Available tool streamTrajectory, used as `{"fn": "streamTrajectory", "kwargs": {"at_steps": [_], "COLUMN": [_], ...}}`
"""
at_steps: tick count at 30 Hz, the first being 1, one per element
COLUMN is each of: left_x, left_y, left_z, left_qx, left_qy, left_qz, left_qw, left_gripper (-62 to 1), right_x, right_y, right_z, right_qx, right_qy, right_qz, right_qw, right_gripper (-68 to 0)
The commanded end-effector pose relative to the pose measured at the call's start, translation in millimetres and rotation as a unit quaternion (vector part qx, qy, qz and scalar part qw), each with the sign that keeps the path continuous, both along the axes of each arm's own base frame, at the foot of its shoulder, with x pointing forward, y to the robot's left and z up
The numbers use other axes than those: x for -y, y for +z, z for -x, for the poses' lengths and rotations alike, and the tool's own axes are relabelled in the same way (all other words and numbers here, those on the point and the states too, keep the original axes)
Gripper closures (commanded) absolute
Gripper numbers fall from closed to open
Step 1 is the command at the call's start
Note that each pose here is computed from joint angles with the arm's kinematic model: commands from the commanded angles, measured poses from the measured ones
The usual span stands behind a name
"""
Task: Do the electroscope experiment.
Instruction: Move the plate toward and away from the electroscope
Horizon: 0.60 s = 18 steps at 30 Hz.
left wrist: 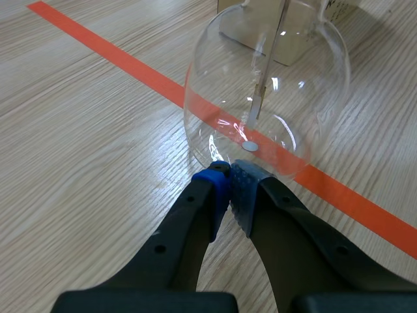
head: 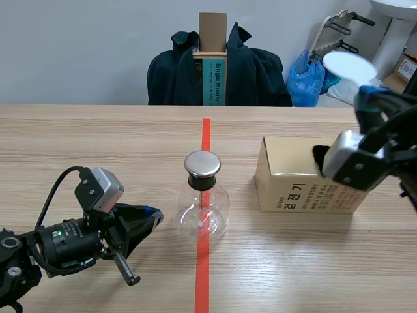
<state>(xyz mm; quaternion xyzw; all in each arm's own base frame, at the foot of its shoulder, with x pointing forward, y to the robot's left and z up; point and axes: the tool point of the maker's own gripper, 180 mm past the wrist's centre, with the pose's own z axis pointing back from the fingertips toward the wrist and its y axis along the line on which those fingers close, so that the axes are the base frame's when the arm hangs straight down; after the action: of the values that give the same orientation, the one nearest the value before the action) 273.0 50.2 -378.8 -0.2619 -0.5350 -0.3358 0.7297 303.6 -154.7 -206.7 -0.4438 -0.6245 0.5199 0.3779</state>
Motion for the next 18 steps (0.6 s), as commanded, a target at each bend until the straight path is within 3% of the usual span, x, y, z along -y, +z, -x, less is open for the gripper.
{"fn": "streamTrajectory", "kwargs": {"at_steps": [1,6,12,18], "left_x": [3.7,3.4,-2.1,-11.8], "left_y": [12.3,12.3,14.9,56.7], "left_z": [-6.2,-6.2,-1.1,21.9], "left_qx": [0.016,0.016,0.020,0.056], "left_qy": [0.004,0.004,-0.001,-0.016], "left_qz": [0.017,0.016,0.011,0.022], "left_qw": [0.9997,0.9997,0.9997,0.9981], "left_gripper": [-2.7,-2.7,-2.7,-2.7], "right_x": [3.9,22.9,47.6,66.4], "right_y": [18.5,43.9,53.5,64.0], "right_z": [4.3,17.5,29.3,36.8], "right_qx": [0.025,0.052,0.058,0.071], "right_qy": [-0.004,-0.028,-0.061,-0.079], "right_qz": [0.002,-0.010,-0.016,-0.026], "right_qw": [0.9997,0.9982,0.9963,0.9940], "right_gripper": [-0.7,-0.7,-0.7,-0.7]}}
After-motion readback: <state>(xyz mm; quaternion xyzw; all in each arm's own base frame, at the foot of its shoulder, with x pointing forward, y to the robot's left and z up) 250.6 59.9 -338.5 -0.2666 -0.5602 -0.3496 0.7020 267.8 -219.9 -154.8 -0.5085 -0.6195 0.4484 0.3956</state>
